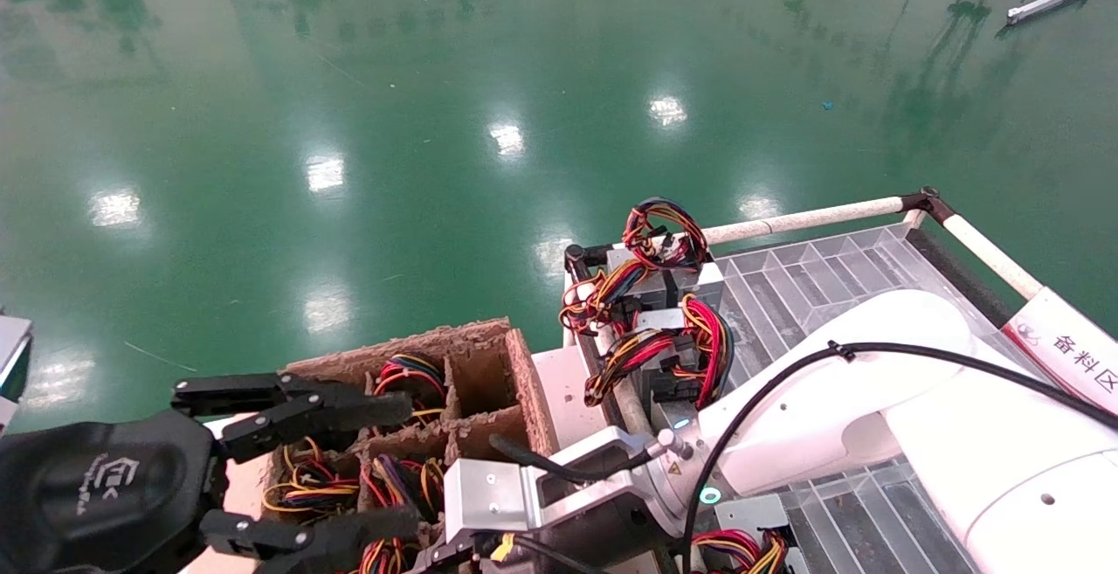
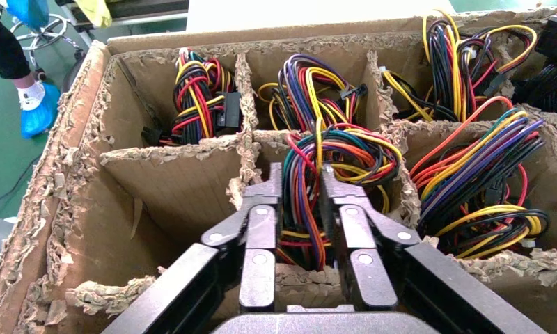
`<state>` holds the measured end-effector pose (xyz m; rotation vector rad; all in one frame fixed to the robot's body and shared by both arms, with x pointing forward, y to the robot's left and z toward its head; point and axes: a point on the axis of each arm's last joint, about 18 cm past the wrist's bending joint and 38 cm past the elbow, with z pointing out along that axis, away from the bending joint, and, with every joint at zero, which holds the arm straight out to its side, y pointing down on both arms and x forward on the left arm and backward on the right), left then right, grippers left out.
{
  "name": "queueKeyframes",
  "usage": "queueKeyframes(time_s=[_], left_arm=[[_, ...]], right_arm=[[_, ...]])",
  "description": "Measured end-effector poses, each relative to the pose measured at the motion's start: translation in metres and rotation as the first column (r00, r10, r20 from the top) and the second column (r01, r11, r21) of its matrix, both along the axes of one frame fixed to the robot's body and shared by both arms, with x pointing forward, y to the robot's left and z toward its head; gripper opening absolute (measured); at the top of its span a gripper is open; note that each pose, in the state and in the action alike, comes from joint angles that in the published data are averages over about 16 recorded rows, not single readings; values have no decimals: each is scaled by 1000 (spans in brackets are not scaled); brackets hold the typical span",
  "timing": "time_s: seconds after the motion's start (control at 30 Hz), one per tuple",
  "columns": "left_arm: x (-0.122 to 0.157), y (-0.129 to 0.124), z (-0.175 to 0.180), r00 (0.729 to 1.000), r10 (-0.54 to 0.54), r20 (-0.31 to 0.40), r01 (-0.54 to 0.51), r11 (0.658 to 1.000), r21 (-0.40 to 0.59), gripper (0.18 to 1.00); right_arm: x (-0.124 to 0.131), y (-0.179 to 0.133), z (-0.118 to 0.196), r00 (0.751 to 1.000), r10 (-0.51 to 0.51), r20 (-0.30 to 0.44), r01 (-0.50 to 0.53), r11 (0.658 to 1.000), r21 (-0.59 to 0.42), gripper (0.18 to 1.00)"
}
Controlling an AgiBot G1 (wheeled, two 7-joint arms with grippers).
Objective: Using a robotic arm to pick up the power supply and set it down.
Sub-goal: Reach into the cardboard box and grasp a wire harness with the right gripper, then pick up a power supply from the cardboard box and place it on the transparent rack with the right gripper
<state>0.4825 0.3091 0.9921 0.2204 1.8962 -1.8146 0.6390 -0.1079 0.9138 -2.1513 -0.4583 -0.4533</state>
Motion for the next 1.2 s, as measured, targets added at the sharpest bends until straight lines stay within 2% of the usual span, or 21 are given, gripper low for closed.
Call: queueKeyframes(time_s=[0.3,0.43,0.63,0.83,1.2], left_arm=[[0,0,0,1000,0,0,0,1000,0,692],[0,0,0,1000,0,0,0,1000,0,791],[0,0,0,1000,0,0,0,1000,0,891],[0,0,0,1000,0,0,0,1000,0,959],[0,0,0,1000,0,0,0,1000,0,999]], right_arm=[[-2,-4,2,1000,3,-24,-2,999,32,260],[-3,-8,6,999,7,-43,-4,997,72,232],[-7,-16,17,998,17,-67,-6,987,160,208],[-12,-31,36,997,25,-69,-6,966,258,201],[-26,-68,88,1000,20,-14,-12,905,425,199]])
